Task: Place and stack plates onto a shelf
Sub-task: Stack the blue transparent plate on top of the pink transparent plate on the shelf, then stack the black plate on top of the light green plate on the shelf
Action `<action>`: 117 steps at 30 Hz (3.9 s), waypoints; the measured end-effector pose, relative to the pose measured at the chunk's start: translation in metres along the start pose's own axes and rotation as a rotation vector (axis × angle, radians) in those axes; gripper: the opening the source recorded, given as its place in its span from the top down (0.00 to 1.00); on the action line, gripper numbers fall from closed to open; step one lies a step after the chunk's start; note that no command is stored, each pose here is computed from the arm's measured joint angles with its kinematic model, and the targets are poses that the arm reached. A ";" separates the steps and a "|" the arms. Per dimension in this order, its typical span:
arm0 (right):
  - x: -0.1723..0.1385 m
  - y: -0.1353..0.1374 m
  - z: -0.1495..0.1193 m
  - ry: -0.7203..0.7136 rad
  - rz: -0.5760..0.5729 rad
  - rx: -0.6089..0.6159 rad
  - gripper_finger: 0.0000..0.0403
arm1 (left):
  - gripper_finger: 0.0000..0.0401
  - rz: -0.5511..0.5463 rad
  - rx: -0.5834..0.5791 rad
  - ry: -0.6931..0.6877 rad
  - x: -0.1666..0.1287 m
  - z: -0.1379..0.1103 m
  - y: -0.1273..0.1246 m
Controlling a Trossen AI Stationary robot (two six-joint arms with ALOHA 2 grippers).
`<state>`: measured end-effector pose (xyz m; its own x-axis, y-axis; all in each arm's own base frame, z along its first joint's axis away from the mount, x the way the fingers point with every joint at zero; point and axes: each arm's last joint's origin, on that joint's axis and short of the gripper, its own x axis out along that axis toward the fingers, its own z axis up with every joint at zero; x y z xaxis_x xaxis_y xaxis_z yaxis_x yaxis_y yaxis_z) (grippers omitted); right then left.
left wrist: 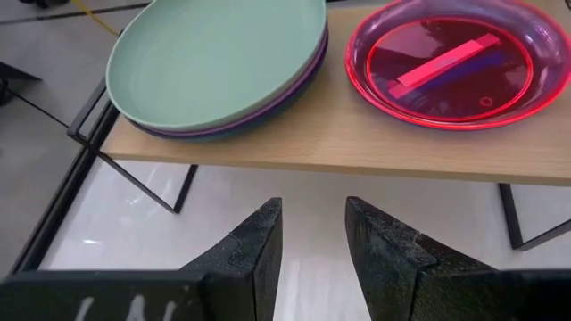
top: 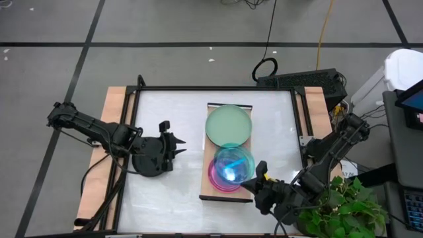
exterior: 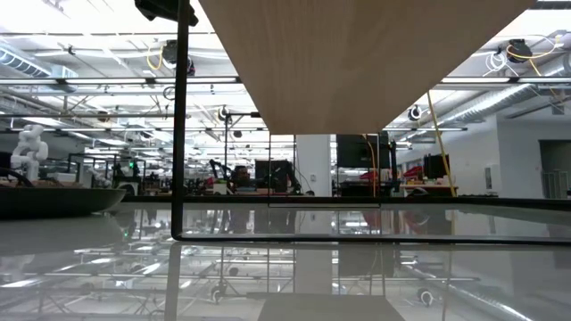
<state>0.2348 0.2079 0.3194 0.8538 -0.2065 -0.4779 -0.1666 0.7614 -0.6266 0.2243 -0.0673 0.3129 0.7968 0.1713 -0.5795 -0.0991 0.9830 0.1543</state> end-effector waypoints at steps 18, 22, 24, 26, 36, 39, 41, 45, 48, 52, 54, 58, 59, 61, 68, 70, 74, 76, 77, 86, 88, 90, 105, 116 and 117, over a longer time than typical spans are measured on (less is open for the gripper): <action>0.016 0.006 -0.001 0.022 0.160 0.032 1.00 | 0.67 0.002 -0.004 0.000 0.000 0.000 0.000; 0.025 0.006 -0.002 0.036 0.203 0.052 1.00 | 0.67 0.002 0.002 0.000 0.000 0.000 0.000; 0.030 0.005 -0.004 0.049 0.202 0.055 1.00 | 0.67 0.002 0.002 0.000 0.000 0.000 0.000; 0.034 0.004 -0.007 0.059 0.208 0.058 1.00 | 0.67 0.003 0.002 0.000 0.000 0.000 0.000; 0.043 0.008 -0.017 0.077 0.221 0.046 1.00 | 0.67 0.003 0.014 0.001 0.000 0.000 0.000; 0.043 0.007 -0.016 0.068 0.219 0.055 1.00 | 0.67 0.003 0.014 0.001 0.000 0.000 0.000; 0.043 0.007 -0.015 0.064 0.219 0.052 1.00 | 0.67 0.003 0.014 0.000 0.000 0.000 0.000; 0.043 0.007 -0.015 0.065 0.217 0.058 0.99 | 0.67 0.003 0.015 0.001 0.000 0.000 0.000; 0.043 0.007 -0.015 0.066 0.217 0.062 0.95 | 0.67 0.003 0.014 0.001 0.000 0.000 0.000; 0.044 0.007 -0.015 0.065 0.211 0.064 0.89 | 0.67 0.003 0.013 0.001 0.000 0.000 0.000; 0.044 0.007 -0.014 0.053 0.209 0.070 0.87 | 0.67 0.003 0.014 0.001 0.000 0.000 0.000; 0.044 0.007 -0.013 0.043 0.207 0.079 0.83 | 0.67 0.003 0.013 0.001 0.000 0.000 0.000; 0.044 0.007 -0.013 0.043 0.207 0.078 0.83 | 0.67 0.003 0.013 0.001 0.000 0.000 0.000; 0.044 0.007 -0.013 0.043 0.207 0.076 0.83 | 0.67 0.003 0.012 0.001 0.000 0.000 0.000; 0.036 0.002 -0.011 0.024 0.209 0.117 0.83 | 0.67 0.003 -0.001 0.002 0.000 0.000 0.000; 0.031 -0.001 -0.010 0.010 0.207 0.120 0.83 | 0.67 0.002 -0.001 0.003 0.000 0.000 0.000; 0.019 -0.006 -0.009 -0.012 0.196 0.157 0.83 | 0.67 0.001 -0.002 0.003 0.000 0.000 0.000; 0.014 -0.008 -0.009 -0.018 0.201 0.173 0.83 | 0.67 0.002 -0.004 0.003 0.000 0.000 0.000; 0.012 -0.008 -0.010 -0.019 0.205 0.174 0.83 | 0.67 0.002 -0.006 0.004 0.000 0.000 0.000; -0.011 -0.006 -0.008 -0.074 0.236 0.162 0.83 | 0.67 -0.013 -0.087 0.086 -0.004 -0.011 -0.007; -0.019 -0.011 -0.007 -0.093 0.207 0.187 0.83 | 0.67 -0.017 -0.117 0.123 -0.004 -0.015 -0.013; -0.028 -0.015 -0.008 -0.109 0.177 0.215 0.83 | 0.67 -0.021 -0.121 0.177 -0.004 -0.022 -0.021; -0.045 -0.024 -0.010 -0.131 0.117 0.367 0.83 | 0.67 0.144 0.024 0.606 0.029 -0.076 -0.069; -0.045 -0.024 -0.010 -0.132 0.117 0.350 0.83 | 0.67 0.045 -0.036 0.688 0.040 -0.088 -0.080; -0.045 -0.024 -0.010 -0.132 0.117 0.350 0.83 | 0.67 0.037 -0.033 0.698 0.040 -0.092 -0.080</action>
<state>0.1951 0.1924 0.3499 0.8990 -0.0424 -0.4360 -0.1078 0.9433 -0.3140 0.2096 -0.1335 0.2035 0.2242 0.1964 -0.9545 -0.1455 0.9752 0.1665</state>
